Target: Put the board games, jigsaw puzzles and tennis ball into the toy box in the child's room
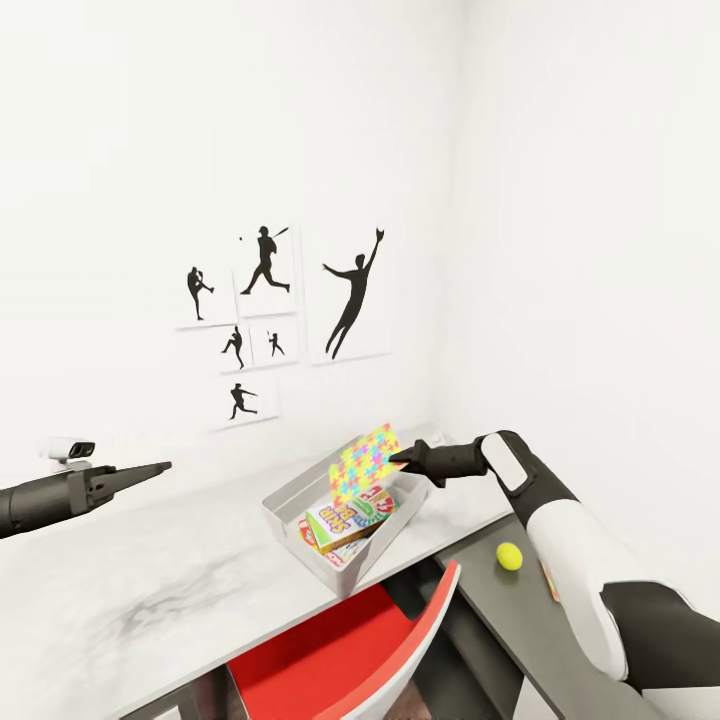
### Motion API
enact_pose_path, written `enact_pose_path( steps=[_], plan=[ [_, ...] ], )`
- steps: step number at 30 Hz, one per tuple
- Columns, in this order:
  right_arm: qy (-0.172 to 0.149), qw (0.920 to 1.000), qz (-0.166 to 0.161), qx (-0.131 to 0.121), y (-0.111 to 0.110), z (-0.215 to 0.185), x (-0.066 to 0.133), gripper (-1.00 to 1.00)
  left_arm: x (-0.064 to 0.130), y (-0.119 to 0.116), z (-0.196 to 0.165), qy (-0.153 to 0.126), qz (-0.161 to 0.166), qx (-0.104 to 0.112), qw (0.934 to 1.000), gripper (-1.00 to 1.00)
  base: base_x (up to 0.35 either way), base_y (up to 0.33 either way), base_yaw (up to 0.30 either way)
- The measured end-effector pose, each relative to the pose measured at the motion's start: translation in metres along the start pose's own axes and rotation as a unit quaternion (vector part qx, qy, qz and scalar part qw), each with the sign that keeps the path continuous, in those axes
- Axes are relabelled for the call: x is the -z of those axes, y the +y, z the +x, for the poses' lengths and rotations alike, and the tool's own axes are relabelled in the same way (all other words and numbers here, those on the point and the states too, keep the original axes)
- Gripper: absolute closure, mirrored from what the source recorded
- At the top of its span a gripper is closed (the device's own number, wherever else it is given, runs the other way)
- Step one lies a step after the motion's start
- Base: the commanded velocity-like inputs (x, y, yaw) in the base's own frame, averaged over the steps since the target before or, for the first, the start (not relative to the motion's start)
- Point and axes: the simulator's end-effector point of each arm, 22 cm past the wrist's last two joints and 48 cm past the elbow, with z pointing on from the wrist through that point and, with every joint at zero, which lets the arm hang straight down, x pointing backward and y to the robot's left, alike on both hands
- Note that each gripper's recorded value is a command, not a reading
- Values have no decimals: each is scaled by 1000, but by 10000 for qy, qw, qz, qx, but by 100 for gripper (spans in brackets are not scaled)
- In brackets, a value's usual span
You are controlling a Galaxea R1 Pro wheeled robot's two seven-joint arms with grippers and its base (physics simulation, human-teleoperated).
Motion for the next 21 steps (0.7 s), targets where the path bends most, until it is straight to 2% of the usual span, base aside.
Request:
enact_pose_path(
  steps=[21],
  plan=[
    [107, 9999, 46, -122, -17, 5, -13, 100, -5, 14, 10, 80, -40, 154, 9998, -100, 0, 0, 0]
  ],
)
